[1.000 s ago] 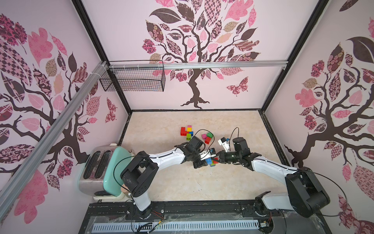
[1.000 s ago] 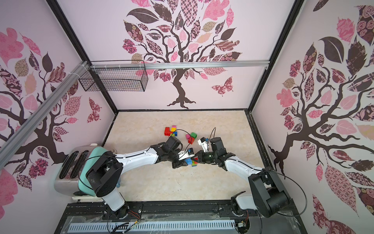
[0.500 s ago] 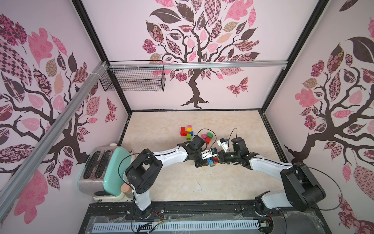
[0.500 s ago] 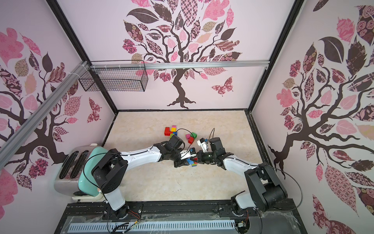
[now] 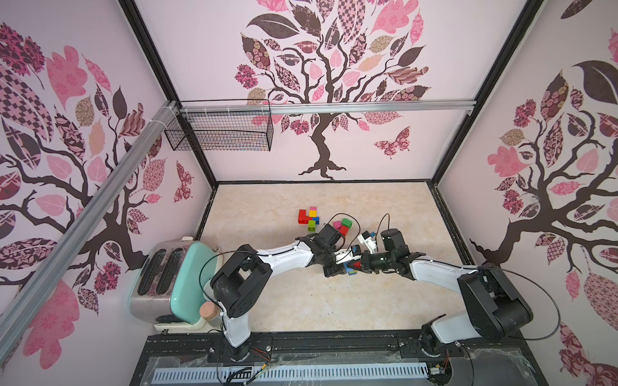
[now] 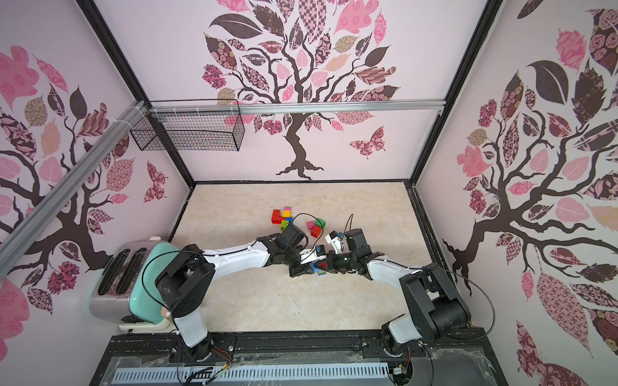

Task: Assemble the number 4 with lego
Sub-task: Assemble the lego brick with the lego brick, then pick up the lego brick from the center of the board.

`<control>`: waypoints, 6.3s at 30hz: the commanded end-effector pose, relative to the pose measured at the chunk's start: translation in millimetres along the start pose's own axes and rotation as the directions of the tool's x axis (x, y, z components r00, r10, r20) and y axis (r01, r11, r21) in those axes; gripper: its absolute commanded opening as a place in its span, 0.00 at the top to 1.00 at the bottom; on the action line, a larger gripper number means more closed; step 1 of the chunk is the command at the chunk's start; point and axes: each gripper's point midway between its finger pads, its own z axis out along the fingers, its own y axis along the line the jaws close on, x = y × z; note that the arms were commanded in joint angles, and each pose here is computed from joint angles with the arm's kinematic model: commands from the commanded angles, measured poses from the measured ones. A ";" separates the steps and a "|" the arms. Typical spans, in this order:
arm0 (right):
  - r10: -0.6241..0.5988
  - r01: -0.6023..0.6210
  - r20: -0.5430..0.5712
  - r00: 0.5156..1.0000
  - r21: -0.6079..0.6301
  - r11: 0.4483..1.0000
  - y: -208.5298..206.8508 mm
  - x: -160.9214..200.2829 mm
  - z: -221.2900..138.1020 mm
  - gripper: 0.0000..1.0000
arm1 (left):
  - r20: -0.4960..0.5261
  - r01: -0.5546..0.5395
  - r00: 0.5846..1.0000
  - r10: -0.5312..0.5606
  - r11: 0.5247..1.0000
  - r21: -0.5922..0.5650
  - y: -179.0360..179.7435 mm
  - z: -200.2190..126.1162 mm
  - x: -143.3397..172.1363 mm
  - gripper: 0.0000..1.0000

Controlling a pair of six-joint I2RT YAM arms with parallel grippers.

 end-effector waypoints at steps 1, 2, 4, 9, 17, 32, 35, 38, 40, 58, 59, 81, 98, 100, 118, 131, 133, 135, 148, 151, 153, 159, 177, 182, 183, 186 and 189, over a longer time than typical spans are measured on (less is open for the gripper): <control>0.018 -0.018 -0.032 0.999 -0.011 1.000 -1.4 5.1 4.5 1.00 | -0.017 -0.008 1.000 0.008 1.000 0.009 -0.4 5.6 -3.1 1.00; 0.016 -0.017 -0.032 0.999 -0.014 1.000 -0.3 3.9 4.6 1.00 | -0.020 -0.008 1.000 0.009 1.000 0.010 -0.4 5.9 -2.4 1.00; 0.012 -0.013 -0.037 0.999 -0.022 1.000 2.0 3.3 5.2 1.00 | -0.023 -0.008 1.000 0.008 1.000 0.010 -0.4 6.4 -1.6 1.00; 0.069 -0.065 -0.036 0.997 0.106 0.992 -26.1 6.4 7.9 1.00 | -0.027 -0.008 1.000 0.008 1.000 0.014 -1.4 7.3 -1.7 1.00; 0.100 -0.085 -0.023 0.995 0.364 0.928 -73.1 16.5 -4.9 1.00 | -0.043 -0.002 0.999 0.001 1.000 -0.001 1.6 5.9 -0.1 1.00; 0.114 -0.082 -0.033 0.993 0.499 0.863 -104.3 35.9 -18.1 1.00 | -0.150 0.000 0.989 -0.010 0.998 -0.065 13.5 -0.9 1.9 0.95; 0.115 -0.069 -0.060 0.992 0.512 0.856 -109.2 42.4 -18.6 1.00 | -0.218 -0.051 0.975 0.031 0.995 -0.085 12.0 0.3 7.2 1.00; 0.123 -0.068 -0.075 0.990 0.513 0.856 -111.6 46.0 -17.2 1.00 | -0.238 -0.061 0.970 0.041 0.995 -0.079 8.1 3.4 8.6 1.00; 0.129 -0.071 -0.079 0.988 0.513 0.855 -112.8 47.8 -16.8 1.00 | -0.247 -0.065 0.968 0.045 0.995 -0.075 6.7 4.1 8.8 1.00; 0.035 -0.035 0.043 0.998 -0.005 0.999 2.7 -8.4 0.8 1.00 | -0.223 -0.061 0.973 0.056 0.998 -0.019 -3.0 17.2 16.8 1.00; 0.041 -0.041 0.033 0.999 -0.007 0.999 1.3 -7.1 2.3 1.00 | -0.223 -0.059 0.973 0.053 0.998 -0.020 -2.5 17.5 17.3 1.00; 0.072 -0.058 0.121 0.990 -0.113 0.992 21.4 -28.0 -17.2 1.00 | -0.194 -0.047 0.980 0.041 0.999 -0.026 1.0 12.4 7.5 1.00; 0.235 -0.235 0.018 0.972 0.027 0.972 -42.8 4.8 8.7 1.00 | -0.217 -0.037 0.976 0.030 0.999 -0.029 3.6 10.4 3.1 1.00; 0.238 -0.240 0.038 0.970 0.043 0.970 -45.8 4.3 7.0 1.00 | -0.220 -0.037 0.975 0.029 0.999 -0.030 4.1 9.2 2.0 1.00; 0.197 -0.203 0.090 0.976 0.059 0.977 -37.5 -12.1 0.7 1.00 | -0.044 0.017 0.999 -0.018 1.000 -0.005 -1.8 -25.7 -40.1 0.37; 0.048 -0.043 0.046 0.998 -0.108 0.993 31.7 -36.3 -12.6 0.96 | 0.497 0.451 0.833 -0.244 0.819 -0.355 63.9 -182.7 -69.7 0.02; 0.021 -0.014 0.060 0.998 -0.112 0.994 42.0 -44.2 -16.6 0.92 | 0.524 0.514 0.812 -0.255 0.737 -0.439 77.1 -199.7 -58.8 0.02; 0.000 0.007 0.102 0.995 -0.060 0.998 40.8 -57.2 -19.5 0.80 | 0.527 0.568 0.797 -0.296 0.666 -0.484 84.7 -208.5 -46.2 0.02; -0.134 -0.001 0.217 0.967 0.531 0.848 -48.2 -156.4 12.5 0.26 | 0.627 0.750 0.658 -0.416 0.439 -0.496 96.5 -221.3 -8.7 0.02; -0.115 -0.018 0.201 0.973 0.562 0.827 -61.3 -165.4 25.0 0.25 | 0.613 0.750 0.661 -0.433 0.422 -0.510 94.3 -219.2 0.5 0.02; -0.120 -0.007 0.178 0.977 0.585 0.811 -67.0 -168.2 35.0 0.25 | 0.608 0.761 0.649 -0.458 0.385 -0.523 94.3 -217.9 10.6 0.02; -0.179 0.051 0.099 0.979 0.730 0.681 -85.6 -168.7 50.4 0.26 | 0.574 0.768 0.637 -0.514 0.360 -0.529 90.2 -206.3 26.4 0.02; -0.301 0.200 -0.032 0.953 0.811 0.549 -98.6 -156.2 25.9 0.36 | 0.545 0.814 0.579 -0.607 0.397 -0.423 88.8 -169.5 15.9 0.02; -0.327 0.235 -0.061 0.943 0.819 0.524 -108.0 -165.7 35.6 0.37 | 0.554 0.844 0.536 -0.637 0.406 -0.349 83.7 -160.6 10.1 0.02; -0.334 0.245 -0.070 0.940 0.820 0.518 -108.7 -165.9 36.1 0.38 | 0.558 0.848 0.529 -0.639 0.405 -0.341 83.3 -160.1 9.4 0.02; -0.358 0.283 -0.097 0.929 0.810 0.514 -109.8 -165.3 39.1 0.42 | 0.540 0.852 0.523 -0.660 0.404 -0.332 81.5 -155.3 10.7 0.02; -0.374 0.325 -0.132 0.918 0.790 0.519 -110.7 -162.0 43.9 0.50 | 0.521 0.852 0.523 -0.675 0.418 -0.315 79.8 -149.7 8.0 0.02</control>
